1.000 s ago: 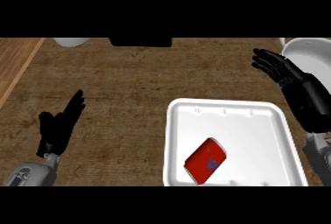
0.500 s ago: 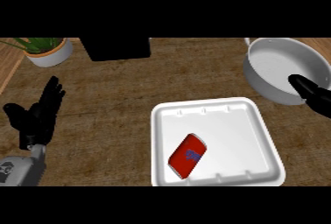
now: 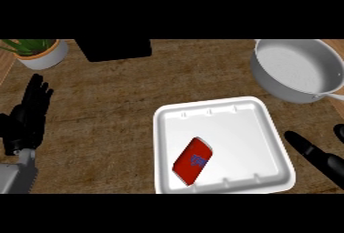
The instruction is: Pick the can from the tray and place it in the pot
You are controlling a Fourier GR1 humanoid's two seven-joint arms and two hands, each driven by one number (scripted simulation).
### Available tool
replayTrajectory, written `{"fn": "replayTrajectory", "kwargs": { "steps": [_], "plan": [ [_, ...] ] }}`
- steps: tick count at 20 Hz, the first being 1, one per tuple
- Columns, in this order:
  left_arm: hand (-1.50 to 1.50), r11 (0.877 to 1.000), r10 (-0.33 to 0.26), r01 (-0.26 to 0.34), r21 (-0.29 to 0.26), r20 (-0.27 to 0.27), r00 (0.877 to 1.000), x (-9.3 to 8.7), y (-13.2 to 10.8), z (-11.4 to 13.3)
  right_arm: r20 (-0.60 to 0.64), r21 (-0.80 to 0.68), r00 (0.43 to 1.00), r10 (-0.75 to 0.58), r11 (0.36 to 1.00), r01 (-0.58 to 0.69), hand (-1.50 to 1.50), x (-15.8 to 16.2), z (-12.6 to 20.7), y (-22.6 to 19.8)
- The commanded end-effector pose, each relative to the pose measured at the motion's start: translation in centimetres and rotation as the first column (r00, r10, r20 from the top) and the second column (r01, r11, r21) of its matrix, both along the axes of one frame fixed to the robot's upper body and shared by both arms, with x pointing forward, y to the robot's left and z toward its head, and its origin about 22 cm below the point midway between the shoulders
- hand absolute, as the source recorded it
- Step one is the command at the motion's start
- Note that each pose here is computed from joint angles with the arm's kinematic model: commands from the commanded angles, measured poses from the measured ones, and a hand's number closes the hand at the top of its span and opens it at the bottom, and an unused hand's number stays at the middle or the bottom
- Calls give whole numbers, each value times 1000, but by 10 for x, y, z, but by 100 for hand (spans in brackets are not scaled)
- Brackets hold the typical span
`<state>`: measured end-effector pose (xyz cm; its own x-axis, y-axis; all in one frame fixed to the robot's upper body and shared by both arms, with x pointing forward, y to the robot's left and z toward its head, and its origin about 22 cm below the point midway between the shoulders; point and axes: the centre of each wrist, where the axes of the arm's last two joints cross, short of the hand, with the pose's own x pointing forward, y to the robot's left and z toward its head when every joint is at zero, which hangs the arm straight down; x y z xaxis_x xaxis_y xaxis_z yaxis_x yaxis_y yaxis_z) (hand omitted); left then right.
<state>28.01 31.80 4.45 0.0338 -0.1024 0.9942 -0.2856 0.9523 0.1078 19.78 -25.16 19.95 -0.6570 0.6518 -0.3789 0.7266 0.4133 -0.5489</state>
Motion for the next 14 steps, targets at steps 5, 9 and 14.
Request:
{"fn": "replayTrajectory", "kwargs": {
  "steps": [5, 9, 14],
  "plan": [
    [0, 999, 45, -45, 1, 13, 999, -7, 10, 5, -139, -168, 931, -337, 935, 313, -150, -33, -74, -13],
    [0, 999, 38, -38, -8, 27, 999, -9, 7, 7, -166, -222, 848, -503, 857, 465, -150, -46, -104, -15],
    [0, 1000, 11, -11, -4, 38, 999, -12, 9, 13, -199, -274, 720, -665, 743, 611, -150, -64, -138, -1]
  ]
}}
